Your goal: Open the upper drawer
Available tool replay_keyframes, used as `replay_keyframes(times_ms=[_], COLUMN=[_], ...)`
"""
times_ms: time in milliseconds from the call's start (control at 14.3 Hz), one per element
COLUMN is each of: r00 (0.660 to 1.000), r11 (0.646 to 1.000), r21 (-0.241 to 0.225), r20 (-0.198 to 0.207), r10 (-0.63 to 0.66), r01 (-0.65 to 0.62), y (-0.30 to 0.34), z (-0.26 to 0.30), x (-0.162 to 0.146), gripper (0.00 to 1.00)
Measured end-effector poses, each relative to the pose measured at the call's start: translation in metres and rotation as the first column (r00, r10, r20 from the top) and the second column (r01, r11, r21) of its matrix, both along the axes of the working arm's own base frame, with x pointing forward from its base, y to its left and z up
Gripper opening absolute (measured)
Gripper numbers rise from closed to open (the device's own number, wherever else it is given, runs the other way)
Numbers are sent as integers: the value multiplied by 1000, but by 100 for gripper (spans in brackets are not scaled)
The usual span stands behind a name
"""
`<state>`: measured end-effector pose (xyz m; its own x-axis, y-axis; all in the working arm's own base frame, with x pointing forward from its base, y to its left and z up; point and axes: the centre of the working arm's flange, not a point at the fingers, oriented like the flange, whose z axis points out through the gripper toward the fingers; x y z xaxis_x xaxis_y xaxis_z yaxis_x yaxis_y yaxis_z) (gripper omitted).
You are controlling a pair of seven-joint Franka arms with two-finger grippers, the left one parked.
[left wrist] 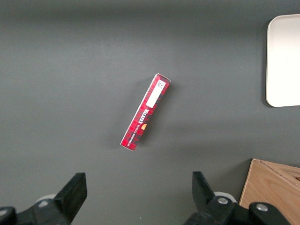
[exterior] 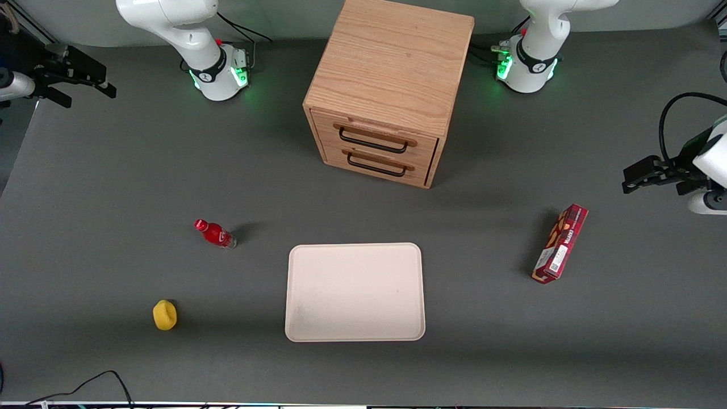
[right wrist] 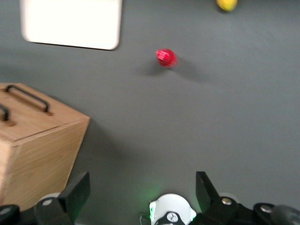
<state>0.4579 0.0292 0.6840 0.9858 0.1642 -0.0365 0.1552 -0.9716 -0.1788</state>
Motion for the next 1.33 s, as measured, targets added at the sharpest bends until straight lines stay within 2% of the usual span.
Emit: replay_keyframes(times_ms=[140,210,280,420,560,630,910,1120,1330], r00=[990,975,954,898,852,834,786,771,750], r11=[989,972,947,880,816,791,717,690,668], r21=[51,82,118,222,320,351,417,460,446], r20=[15,7,-9,-36,-50,-51,-10,-16,12], r10=[139,220,301,438,521,550,618,636,662], r01=[-140,-220,-298,-420,-481,-500,-558,-559,-596], y=[45,78,111,161,191,205,283,320,354], z=[1,-7,-20,-53,-84,-97,-150,-199,-231], x=[19,27,34,47,61,68,83,90,88], gripper=[100,100,100,100,100,100,100,100,100])
